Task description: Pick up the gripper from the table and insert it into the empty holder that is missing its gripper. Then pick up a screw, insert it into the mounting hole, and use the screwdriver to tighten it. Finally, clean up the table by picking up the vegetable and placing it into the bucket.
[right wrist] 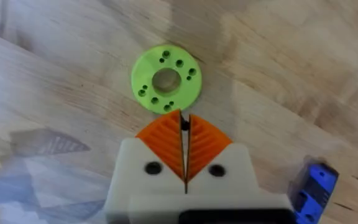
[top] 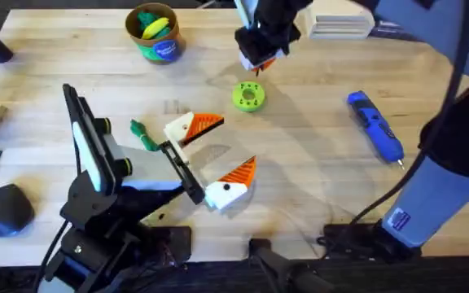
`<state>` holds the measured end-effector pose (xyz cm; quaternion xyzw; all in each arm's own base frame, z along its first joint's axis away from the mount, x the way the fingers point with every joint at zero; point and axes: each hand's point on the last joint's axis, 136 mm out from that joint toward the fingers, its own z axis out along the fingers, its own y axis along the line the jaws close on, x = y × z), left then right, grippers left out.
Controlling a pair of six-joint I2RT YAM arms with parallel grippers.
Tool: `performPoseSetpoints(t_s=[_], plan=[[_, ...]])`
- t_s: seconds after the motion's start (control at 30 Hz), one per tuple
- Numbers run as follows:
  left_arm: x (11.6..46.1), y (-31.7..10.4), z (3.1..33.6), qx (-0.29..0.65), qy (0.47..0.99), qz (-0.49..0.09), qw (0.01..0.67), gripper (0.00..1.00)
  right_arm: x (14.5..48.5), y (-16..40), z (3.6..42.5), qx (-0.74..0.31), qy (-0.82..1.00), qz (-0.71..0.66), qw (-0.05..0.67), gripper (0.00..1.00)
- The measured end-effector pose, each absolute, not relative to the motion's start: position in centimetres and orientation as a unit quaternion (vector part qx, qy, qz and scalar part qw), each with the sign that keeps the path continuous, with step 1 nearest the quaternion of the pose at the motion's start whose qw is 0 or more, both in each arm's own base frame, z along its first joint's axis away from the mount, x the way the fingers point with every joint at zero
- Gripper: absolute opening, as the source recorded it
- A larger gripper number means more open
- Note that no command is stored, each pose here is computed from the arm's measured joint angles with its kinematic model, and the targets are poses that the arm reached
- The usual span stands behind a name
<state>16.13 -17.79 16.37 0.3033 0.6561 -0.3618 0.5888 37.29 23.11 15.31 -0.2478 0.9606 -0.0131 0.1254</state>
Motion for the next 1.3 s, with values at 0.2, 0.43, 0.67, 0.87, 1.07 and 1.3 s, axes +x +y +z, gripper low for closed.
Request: performPoseSetpoints(t_s=[0.2,0.43,0.67,0.87,1.07,1.3], plan=[[16.1,-17.8,16.4,0.303,0.656,-0.362,0.589,0.985,36.5,25.8,20.6,-0.299,0.941,0.033,0.156,0.004],[16.1,-17.8,16.4,0.303,0.656,-0.362,0.589,0.985,34.0,28.2,23.1,-0.352,0.919,0.082,0.154,0.004],[16.1,-17.8,16.4,0.303,0.656,-0.362,0.589,0.985,32.2,26.7,24.8,-0.356,0.92,0.078,0.146,0.004],[16.1,-17.8,16.4,0.303,0.656,-0.362,0.589,0.985,30.8,24.4,28.0,-0.348,0.918,0.065,0.18,0.004],[16.1,-17.8,16.4,0.303,0.656,-0.362,0.589,0.985,29.5,20.3,28.3,-0.32,0.925,0.052,0.198,0.004],[16.1,-17.8,16.4,0.303,0.656,-0.362,0.589,0.985,28.7,21.2,27.1,-0.327,0.913,0.098,0.224,0.004]])
